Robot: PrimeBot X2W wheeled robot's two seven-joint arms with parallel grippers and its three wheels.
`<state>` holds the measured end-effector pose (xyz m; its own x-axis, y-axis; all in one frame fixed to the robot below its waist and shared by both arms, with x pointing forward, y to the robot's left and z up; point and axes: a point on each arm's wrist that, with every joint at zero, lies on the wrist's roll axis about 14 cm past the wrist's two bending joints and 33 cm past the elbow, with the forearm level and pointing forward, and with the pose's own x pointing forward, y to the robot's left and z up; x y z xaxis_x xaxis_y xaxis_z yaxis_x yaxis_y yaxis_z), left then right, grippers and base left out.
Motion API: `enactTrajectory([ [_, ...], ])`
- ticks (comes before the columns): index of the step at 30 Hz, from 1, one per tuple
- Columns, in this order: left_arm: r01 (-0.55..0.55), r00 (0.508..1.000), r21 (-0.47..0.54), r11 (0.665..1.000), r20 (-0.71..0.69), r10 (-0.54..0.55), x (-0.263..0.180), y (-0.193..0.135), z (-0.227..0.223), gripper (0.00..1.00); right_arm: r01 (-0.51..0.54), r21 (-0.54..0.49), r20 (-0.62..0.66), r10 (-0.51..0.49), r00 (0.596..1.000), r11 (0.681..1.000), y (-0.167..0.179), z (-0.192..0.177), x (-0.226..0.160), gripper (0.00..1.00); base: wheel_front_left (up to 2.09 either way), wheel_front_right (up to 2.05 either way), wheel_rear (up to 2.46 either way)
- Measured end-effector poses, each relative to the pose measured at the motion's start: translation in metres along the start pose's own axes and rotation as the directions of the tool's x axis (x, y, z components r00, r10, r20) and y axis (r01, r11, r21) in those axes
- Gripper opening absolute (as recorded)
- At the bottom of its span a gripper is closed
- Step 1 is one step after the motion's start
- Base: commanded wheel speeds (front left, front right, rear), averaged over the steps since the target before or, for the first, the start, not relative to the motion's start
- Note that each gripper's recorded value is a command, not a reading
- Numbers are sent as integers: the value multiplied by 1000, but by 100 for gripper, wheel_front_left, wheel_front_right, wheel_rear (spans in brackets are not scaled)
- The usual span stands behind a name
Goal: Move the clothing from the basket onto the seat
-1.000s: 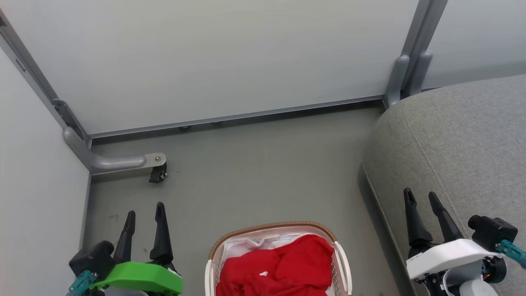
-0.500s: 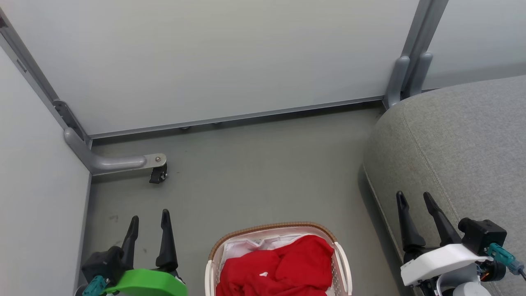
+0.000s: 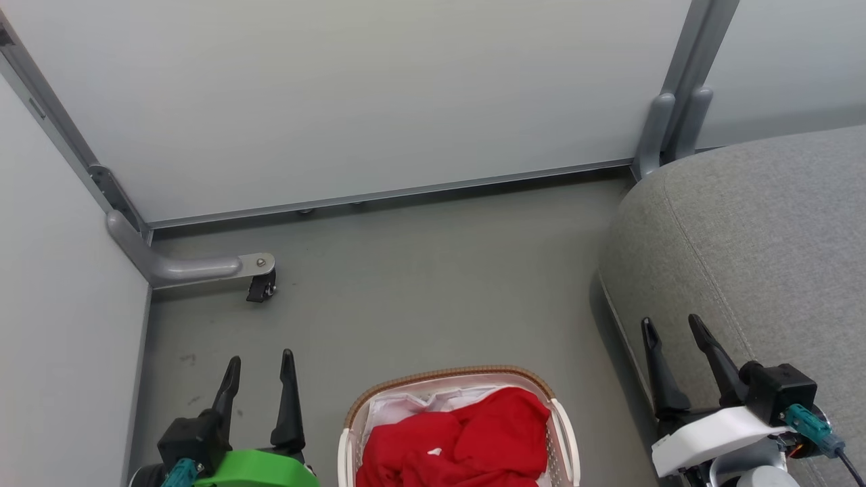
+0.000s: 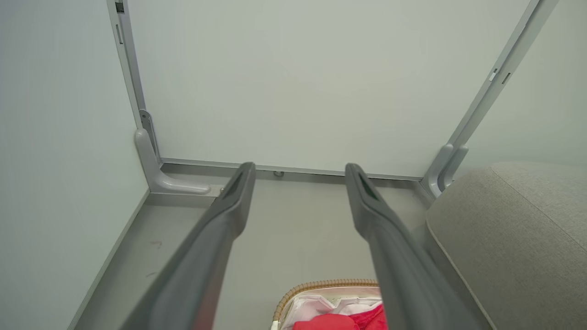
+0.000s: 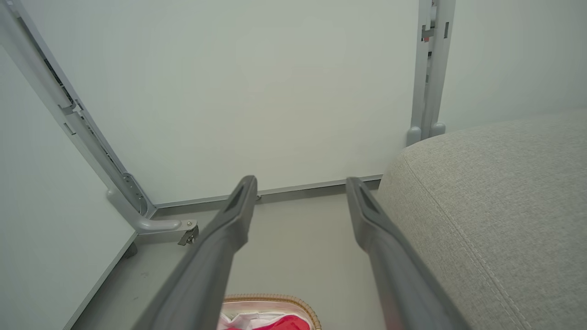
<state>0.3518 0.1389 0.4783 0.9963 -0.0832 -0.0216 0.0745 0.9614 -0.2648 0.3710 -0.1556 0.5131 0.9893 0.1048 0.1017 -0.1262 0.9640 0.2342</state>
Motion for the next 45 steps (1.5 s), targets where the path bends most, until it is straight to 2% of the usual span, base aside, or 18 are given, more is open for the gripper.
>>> enactTrajectory([
  [13, 22, 1000, 75, 997, 3, -22, -2, -5, -3, 100, -31, -76, 10, 32, 999, 997, 7, 1, 0, 100, 0, 0, 0],
  [37, 29, 999, 68, 997, -17, -28, -4, -7, -9, 100, -29, -76, 3, 29, 1000, 997, 6, -1, -1, 100, 0, 0, 0],
  [45, 72, 997, 83, 994, -35, -69, -1, -19, -15, 100, -28, -83, -9, 27, 1000, 996, 5, -5, 0, 100, 0, 0, 0],
])
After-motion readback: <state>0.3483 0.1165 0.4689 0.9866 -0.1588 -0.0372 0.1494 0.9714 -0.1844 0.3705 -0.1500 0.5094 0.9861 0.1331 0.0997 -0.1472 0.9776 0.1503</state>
